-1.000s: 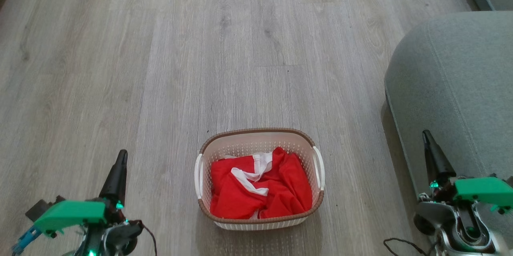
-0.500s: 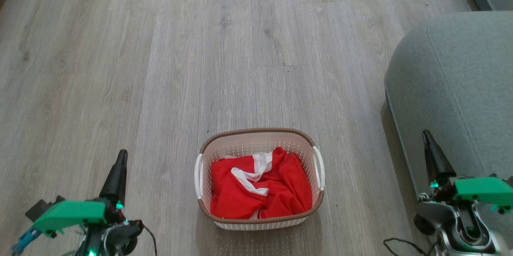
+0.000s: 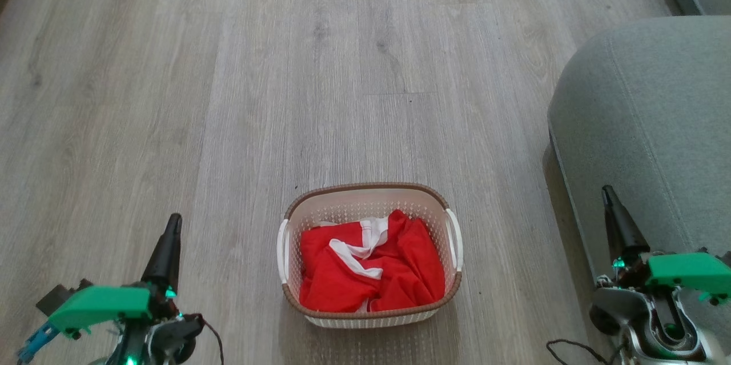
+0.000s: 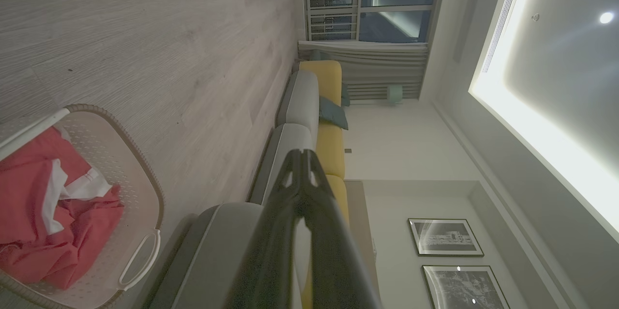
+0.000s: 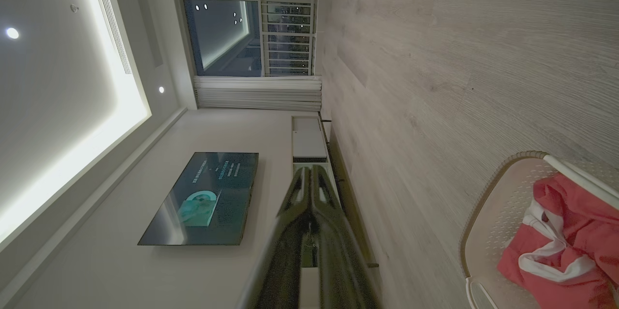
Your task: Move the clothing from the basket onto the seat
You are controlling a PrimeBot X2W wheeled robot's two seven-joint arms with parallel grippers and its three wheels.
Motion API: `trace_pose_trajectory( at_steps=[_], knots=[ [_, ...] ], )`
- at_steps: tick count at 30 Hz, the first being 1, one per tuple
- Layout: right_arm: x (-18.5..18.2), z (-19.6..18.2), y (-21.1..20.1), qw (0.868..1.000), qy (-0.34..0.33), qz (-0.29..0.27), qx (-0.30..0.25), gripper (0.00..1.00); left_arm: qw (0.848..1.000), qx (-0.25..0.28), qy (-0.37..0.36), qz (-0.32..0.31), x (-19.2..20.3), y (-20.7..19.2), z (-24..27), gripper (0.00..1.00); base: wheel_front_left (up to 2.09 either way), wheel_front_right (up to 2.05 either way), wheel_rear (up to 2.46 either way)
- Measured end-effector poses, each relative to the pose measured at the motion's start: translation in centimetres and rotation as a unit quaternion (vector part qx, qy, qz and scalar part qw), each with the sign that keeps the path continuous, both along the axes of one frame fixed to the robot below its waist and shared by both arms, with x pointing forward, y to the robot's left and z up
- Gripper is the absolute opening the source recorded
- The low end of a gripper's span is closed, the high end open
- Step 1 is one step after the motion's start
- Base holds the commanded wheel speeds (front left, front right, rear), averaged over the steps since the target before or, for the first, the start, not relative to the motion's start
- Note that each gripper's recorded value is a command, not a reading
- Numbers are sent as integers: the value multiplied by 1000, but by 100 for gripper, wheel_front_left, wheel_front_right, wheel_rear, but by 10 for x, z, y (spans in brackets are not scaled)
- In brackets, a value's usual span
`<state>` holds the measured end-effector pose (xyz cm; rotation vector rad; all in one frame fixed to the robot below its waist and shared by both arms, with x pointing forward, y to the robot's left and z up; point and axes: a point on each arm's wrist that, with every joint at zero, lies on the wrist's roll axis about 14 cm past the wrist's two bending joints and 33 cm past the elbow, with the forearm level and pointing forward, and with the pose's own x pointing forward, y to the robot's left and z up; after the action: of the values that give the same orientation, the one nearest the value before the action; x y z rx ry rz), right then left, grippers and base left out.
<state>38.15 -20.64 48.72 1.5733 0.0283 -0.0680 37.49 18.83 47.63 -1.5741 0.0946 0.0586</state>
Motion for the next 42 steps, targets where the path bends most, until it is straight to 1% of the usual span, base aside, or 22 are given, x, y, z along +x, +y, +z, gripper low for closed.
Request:
trace_pose_trajectory(
  at_steps=[37, 38, 42],
  knots=[
    [0, 0, 0, 1000, 0, 0, 0, 0, 1000, 0, 0, 0, 0, 0, 0, 0, 0, 0, 0],
    [0, 0, 0, 1000, 0, 0, 0, 100, 1000, 0, 0, 0, 0, 0, 0, 100, 0, 0, 0],
    [-9, -25, 2, 999, 38, 1, 6, 100, 999, -4, 42, -1, -13, -2, -27, 100, 0, 0, 0]
  ],
)
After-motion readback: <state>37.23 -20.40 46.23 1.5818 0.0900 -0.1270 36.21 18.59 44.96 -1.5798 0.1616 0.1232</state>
